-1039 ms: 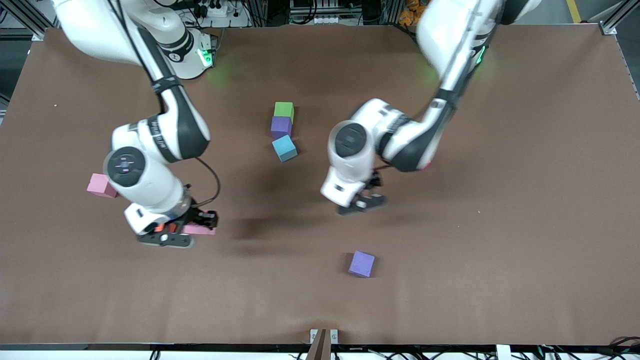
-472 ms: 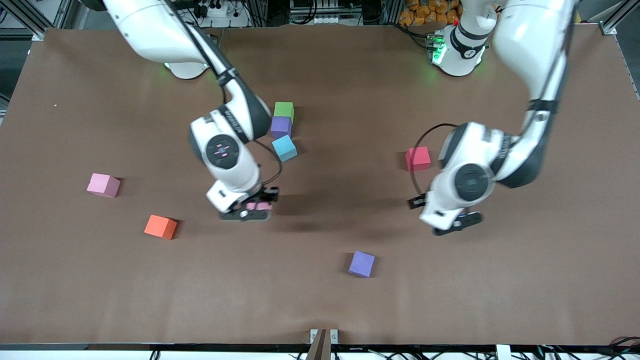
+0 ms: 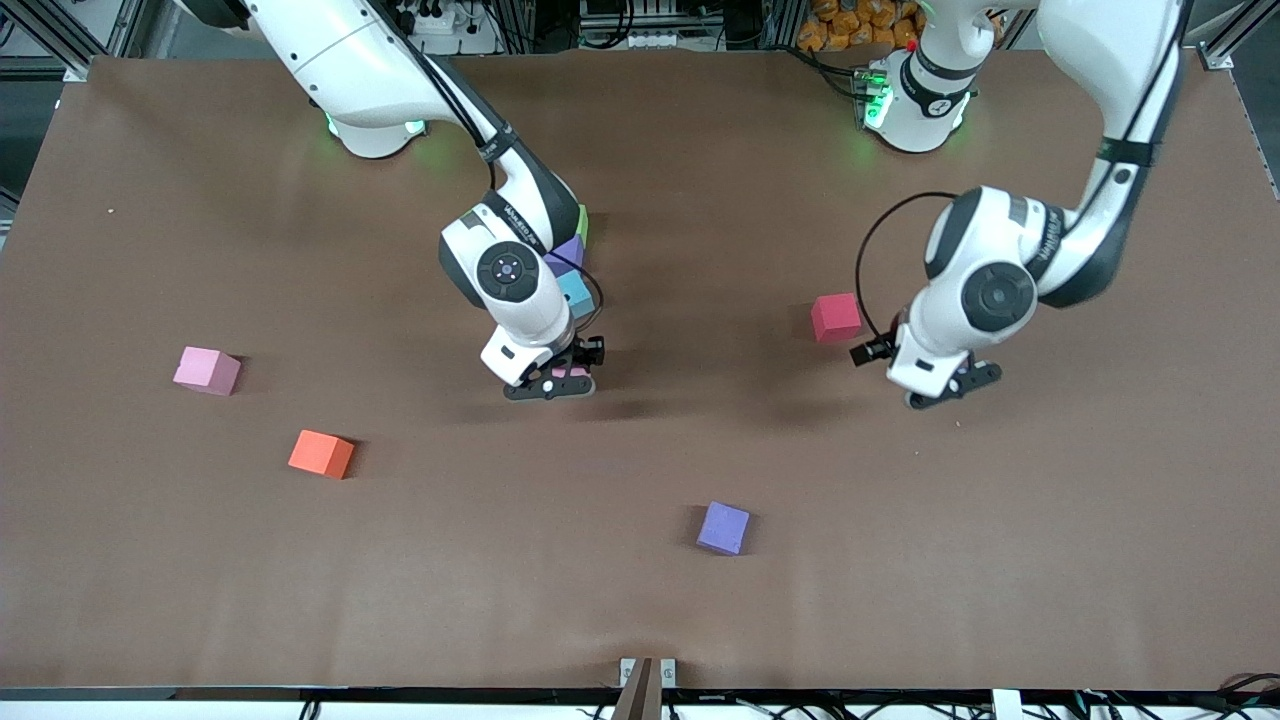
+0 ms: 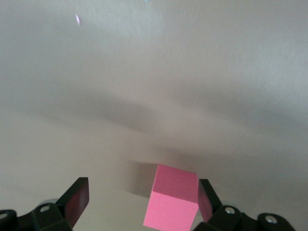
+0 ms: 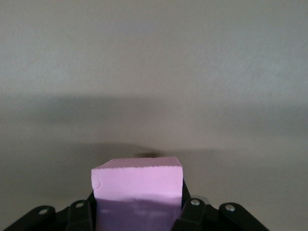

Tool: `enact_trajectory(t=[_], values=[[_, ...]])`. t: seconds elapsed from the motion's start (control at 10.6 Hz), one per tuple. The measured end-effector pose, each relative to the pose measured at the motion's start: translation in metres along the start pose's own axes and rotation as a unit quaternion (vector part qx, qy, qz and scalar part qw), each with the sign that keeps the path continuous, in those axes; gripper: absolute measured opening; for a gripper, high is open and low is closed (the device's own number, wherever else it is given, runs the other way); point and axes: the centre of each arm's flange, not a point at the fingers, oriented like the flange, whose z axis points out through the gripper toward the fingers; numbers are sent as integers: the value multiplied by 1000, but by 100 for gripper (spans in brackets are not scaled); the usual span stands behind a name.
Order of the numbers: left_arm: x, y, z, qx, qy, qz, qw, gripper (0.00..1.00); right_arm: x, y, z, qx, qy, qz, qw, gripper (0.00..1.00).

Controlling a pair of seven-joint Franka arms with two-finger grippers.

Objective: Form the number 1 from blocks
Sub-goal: 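Set pink beside cyan with the right gripper while the left gripper reaches red, then grasp the red block with the left gripper while the right gripper withdraws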

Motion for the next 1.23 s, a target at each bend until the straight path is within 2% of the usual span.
enact_trajectory(t=[0.19,0.38,0.76,1.23], values=[[-37,-6,29,0,4,-5,1000,100,-10,-8,4,-2,-5,18,1000,59],[-56,-4,44,8,-3,-2,1000,100,-18,-10,10,-13,-6,30,999,59],[-72,8,65,17,-16,-12,1000,100,-29,-5,22,-32,-11,33,999,59],[-71,24,81,-1,-12,-12,1000,100,-36,-9,25,-34,-14,28,999,59]])
